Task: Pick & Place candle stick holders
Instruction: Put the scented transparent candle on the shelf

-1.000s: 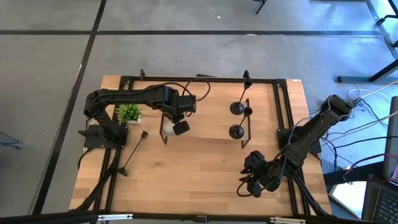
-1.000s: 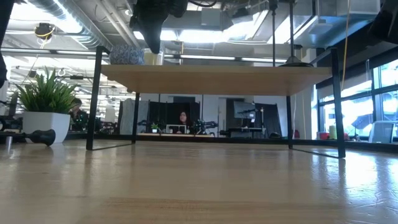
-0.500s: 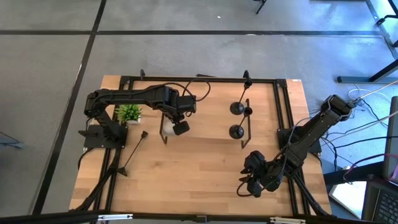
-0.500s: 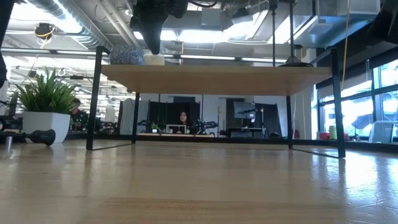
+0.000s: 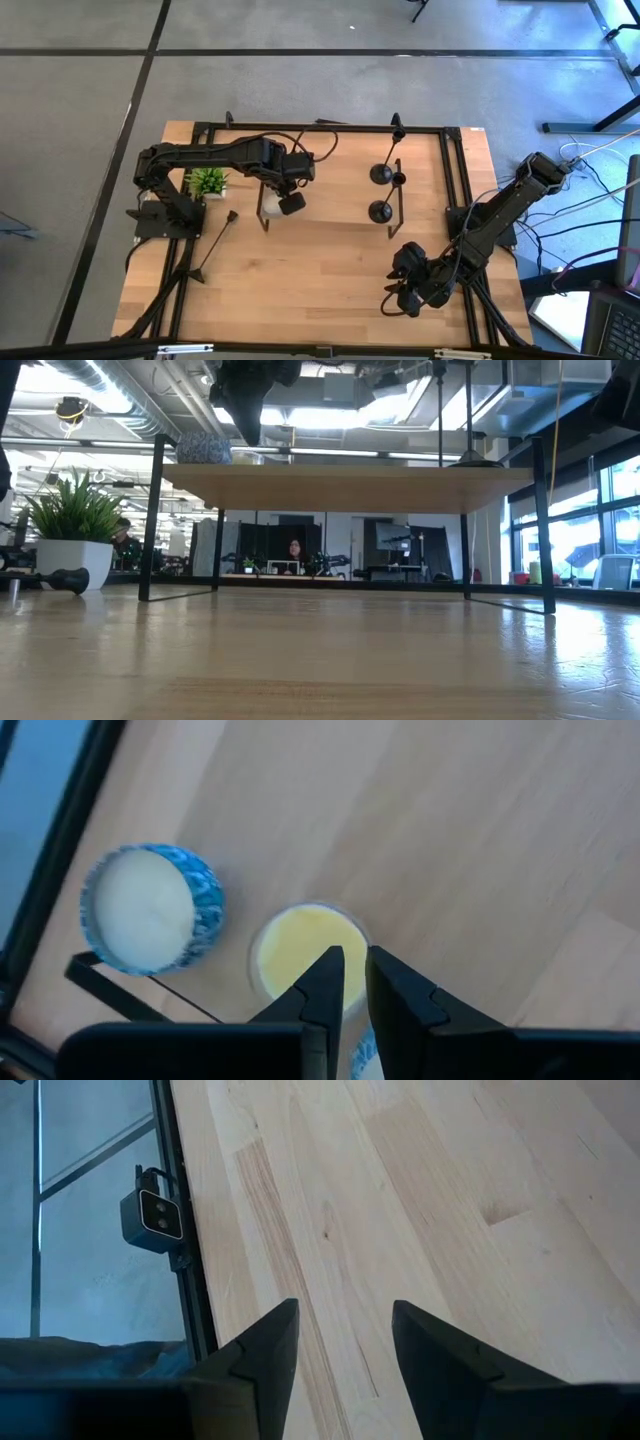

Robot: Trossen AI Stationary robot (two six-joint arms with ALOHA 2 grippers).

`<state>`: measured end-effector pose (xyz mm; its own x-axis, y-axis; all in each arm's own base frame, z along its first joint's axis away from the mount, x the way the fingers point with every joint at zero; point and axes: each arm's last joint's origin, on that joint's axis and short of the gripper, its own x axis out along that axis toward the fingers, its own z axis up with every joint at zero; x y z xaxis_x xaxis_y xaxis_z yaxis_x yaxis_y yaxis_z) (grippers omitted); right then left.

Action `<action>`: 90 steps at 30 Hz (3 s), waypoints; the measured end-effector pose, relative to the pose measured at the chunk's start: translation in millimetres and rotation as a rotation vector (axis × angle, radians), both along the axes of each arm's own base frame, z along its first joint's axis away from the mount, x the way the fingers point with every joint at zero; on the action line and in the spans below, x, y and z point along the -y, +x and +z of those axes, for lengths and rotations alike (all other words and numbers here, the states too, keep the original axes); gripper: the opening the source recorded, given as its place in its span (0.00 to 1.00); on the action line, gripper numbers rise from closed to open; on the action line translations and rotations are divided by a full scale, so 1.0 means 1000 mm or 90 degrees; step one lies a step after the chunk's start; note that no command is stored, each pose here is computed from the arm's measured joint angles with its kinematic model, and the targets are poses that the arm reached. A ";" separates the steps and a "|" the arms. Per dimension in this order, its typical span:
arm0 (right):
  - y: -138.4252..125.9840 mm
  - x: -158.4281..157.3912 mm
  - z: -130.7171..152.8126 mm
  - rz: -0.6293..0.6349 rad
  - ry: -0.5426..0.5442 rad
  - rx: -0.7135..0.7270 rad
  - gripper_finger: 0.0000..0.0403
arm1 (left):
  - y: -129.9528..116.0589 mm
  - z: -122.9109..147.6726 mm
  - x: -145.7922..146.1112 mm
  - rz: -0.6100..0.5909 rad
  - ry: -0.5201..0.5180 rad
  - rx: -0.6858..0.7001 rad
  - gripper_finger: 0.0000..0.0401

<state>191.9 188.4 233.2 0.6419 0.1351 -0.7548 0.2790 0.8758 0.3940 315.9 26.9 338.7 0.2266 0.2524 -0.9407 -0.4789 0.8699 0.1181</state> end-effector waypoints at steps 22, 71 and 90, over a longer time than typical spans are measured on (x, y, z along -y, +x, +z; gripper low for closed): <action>-0.003 0.001 -0.003 0.027 0.006 -0.049 0.42 | -0.007 0.076 0.009 -0.030 -0.018 0.240 0.04; 0.060 0.037 0.024 -0.172 0.246 0.140 0.41 | -0.015 0.000 -0.012 -0.131 -0.107 -0.016 0.00; 0.063 0.025 0.042 -0.073 0.249 0.260 0.42 | 0.015 -0.029 0.000 -0.219 -0.089 -0.057 0.00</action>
